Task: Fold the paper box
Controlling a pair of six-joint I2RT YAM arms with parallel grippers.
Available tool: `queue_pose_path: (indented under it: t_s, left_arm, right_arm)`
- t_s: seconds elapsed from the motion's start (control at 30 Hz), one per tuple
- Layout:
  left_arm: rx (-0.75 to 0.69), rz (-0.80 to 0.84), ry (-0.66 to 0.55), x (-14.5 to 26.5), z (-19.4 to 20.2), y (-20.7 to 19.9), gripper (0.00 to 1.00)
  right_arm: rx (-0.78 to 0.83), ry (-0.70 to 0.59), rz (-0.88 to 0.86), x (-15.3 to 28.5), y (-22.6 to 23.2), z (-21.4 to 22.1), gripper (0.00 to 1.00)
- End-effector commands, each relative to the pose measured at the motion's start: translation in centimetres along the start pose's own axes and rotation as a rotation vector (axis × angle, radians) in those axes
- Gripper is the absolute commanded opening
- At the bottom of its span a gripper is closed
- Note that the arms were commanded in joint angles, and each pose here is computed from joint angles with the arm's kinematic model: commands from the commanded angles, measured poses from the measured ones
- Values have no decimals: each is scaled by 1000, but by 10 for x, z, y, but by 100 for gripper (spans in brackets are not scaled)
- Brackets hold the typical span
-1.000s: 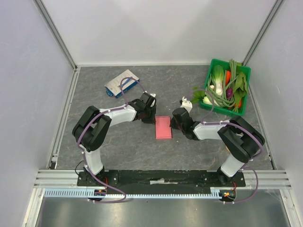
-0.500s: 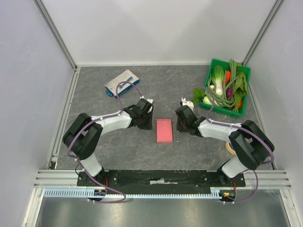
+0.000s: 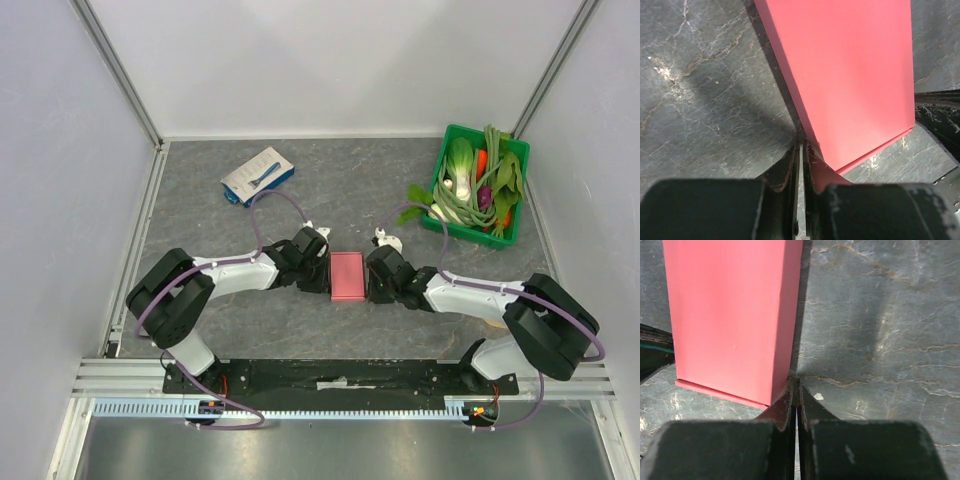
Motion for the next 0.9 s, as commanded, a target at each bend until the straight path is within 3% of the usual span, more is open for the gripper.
queue_pose_path:
  t_s: [0.0,0.3,0.67,0.73,0.87]
  left_arm:
    - [34,-49,13,-5,7,9,12]
    - [19,-14,70,-10,30,-11,9]
    - [23,165,211,-23,83,-61,8]
    - [15,160,218,-27,86,-63,9]
    - [-2,105,163,-22,74,-56,11]
  right_arm:
    - [-25,28,38,1,0,14,0]
    - [-45,28,36,-1,19,19,0]
    - [-340,-88,-402,-2,103,-19,0]
    - [-339,-83,-382,-4,101,-17,0]
    - [-288,-93,-161,-5,57,-6,0]
Point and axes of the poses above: each gripper's point midway between its finger pads, its own x axis back along the fingers, its own y axis along the line the jaws close on, z = x × y, the point moved 2 cm from there along x, back along the fingers, and after that the axes turned 15 degrees about x, right-handed, at the moved point
